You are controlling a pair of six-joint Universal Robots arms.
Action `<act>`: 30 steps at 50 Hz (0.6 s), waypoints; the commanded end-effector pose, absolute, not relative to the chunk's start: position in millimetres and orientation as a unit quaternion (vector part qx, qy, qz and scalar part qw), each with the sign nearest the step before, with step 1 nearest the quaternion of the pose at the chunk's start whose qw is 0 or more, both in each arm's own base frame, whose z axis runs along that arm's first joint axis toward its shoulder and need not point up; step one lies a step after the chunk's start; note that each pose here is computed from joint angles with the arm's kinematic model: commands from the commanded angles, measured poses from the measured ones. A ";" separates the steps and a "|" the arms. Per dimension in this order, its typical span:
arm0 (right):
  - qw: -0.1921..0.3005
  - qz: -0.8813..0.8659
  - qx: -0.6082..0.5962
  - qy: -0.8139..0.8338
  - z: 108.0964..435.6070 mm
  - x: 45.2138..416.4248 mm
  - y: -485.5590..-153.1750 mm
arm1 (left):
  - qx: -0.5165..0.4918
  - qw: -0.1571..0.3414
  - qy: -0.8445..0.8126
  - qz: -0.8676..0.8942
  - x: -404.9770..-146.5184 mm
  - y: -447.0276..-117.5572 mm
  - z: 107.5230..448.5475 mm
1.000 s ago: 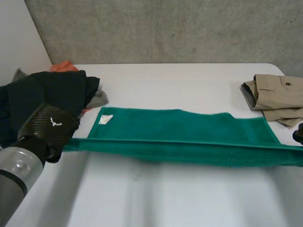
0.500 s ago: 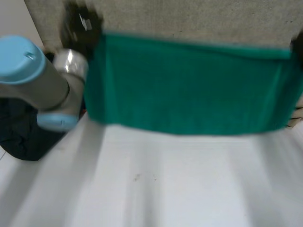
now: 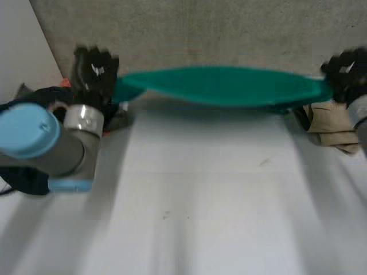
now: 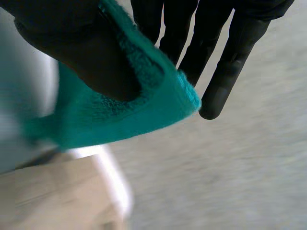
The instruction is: Fold the laundry.
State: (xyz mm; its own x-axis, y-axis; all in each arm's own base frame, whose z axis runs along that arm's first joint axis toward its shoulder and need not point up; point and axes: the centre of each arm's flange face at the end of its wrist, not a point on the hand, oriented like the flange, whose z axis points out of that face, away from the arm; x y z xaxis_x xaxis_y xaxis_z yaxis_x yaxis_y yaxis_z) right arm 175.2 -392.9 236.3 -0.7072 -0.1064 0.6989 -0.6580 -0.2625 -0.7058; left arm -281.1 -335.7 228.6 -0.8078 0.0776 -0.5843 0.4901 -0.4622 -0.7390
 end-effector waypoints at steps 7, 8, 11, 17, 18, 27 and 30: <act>0.110 0.537 0.405 -0.732 154.8 170.5 -333.8 | 0.405 0.111 0.650 -0.633 -253.3 -247.2 144.6; 0.109 0.529 0.410 -0.735 160.1 170.1 -326.8 | 0.413 0.112 0.662 -0.615 -247.8 -239.1 145.6; 0.117 0.479 0.438 -0.751 177.2 159.4 -298.4 | 0.453 0.106 0.712 -0.526 -231.2 -206.0 145.7; 0.128 0.335 0.503 -0.786 185.0 122.3 -254.4 | 0.489 0.085 0.782 -0.377 -204.8 -160.8 157.0; 0.127 0.324 0.511 -0.786 186.4 119.9 -250.5 | 0.491 0.083 0.786 -0.366 -203.0 -157.3 158.6; 0.164 0.376 0.478 -0.777 191.4 113.4 -270.2 | 0.461 0.101 0.748 -0.467 -220.5 -202.4 174.0; 0.174 0.417 0.459 -0.765 188.0 117.5 -290.5 | 0.453 0.107 0.735 -0.493 -228.8 -222.3 169.7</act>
